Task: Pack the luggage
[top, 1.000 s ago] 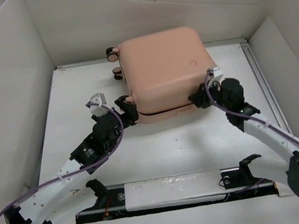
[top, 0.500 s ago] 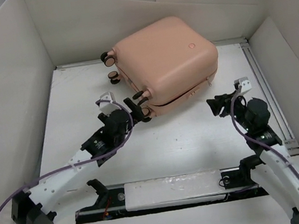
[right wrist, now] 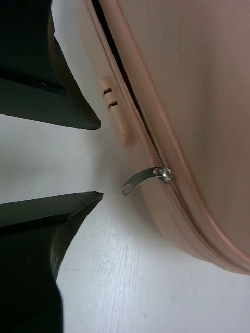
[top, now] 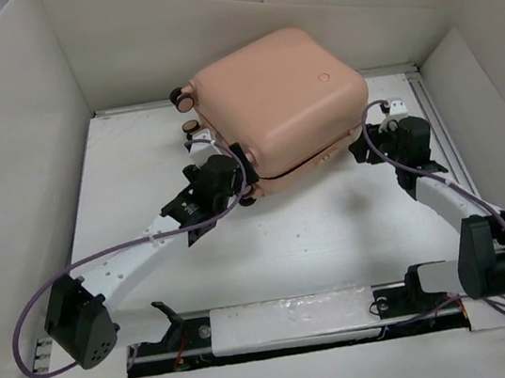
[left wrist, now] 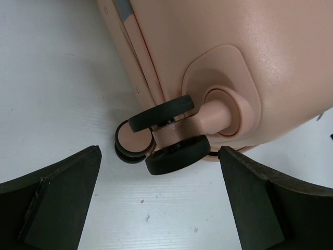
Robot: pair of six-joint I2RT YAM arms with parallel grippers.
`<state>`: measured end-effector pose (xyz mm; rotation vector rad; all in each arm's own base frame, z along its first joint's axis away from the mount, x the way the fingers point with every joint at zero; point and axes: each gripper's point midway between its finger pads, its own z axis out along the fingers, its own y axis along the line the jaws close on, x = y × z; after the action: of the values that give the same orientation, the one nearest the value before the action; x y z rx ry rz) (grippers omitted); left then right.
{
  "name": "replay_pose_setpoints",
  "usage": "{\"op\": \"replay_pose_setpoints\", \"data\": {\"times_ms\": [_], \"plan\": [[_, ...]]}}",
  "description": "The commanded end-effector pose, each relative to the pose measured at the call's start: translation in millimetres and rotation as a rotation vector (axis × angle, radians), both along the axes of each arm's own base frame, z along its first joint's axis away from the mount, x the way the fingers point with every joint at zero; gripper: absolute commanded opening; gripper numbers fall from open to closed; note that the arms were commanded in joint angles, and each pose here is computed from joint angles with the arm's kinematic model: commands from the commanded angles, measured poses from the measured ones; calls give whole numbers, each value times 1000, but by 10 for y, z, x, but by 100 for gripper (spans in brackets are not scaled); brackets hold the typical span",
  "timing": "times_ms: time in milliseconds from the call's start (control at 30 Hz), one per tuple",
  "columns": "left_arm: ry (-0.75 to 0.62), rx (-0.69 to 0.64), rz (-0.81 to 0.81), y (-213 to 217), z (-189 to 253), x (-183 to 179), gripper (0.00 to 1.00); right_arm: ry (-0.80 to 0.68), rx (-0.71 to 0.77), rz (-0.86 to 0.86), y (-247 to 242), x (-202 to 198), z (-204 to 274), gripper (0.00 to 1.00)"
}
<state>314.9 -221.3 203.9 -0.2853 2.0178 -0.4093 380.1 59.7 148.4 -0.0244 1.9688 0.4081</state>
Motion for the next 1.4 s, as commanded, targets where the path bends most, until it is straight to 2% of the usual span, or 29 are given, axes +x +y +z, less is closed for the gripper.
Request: {"op": "replay_pose_setpoints", "data": {"times_ms": [0,100,133,167,233,433,567,667,700,733,833,867,967,1000,1033,1067,1100,1200,1367], "plan": [[-51,-15,-16,-61,193,94,93,-156,-19,65,-15,248,387,58],[-44,-8,-16,-71,127,104,92,-134,11,110,-55,393,314,58],[-45,1,-19,-83,110,120,92,-125,39,172,14,384,293,58],[-45,1,-20,-83,110,120,91,-160,45,197,14,438,352,56],[-50,-10,-18,-78,128,144,89,-151,128,232,13,446,290,56],[-50,-14,-43,-100,118,186,88,-150,231,308,66,516,195,54],[-39,2,-46,-104,44,226,87,-152,249,327,85,588,193,52],[-37,-2,-54,-152,31,256,85,-153,275,357,132,568,203,43],[-29,5,-55,-159,-10,264,84,-152,277,367,144,566,184,37],[-27,1,-63,-189,-27,273,82,-152,277,367,144,566,184,26],[-44,-4,-66,-206,35,296,73,-151,278,378,190,558,184,9],[-49,-15,-76,-232,54,298,71,-150,276,367,182,545,178,0],[-56,-26,-85,-290,65,334,60,-119,295,394,339,441,97,0],[-65,-40,-95,-320,95,340,51,-100,298,400,425,377,32,0],[-67,-32,-99,-317,93,340,50,-111,295,416,483,356,84,0],[-71,-42,-110,-361,112,359,33,-94,303,407,531,301,-10,0],[-69,-41,-110,-379,111,377,23,-105,298,415,585,266,8,0],[-56,-43,-130,-421,69,365,0,-91,319,439,820,88,-60,0],[-105,-107,-177,-499,218,321,0,-127,361,497,1248,-227,44,0]]}}
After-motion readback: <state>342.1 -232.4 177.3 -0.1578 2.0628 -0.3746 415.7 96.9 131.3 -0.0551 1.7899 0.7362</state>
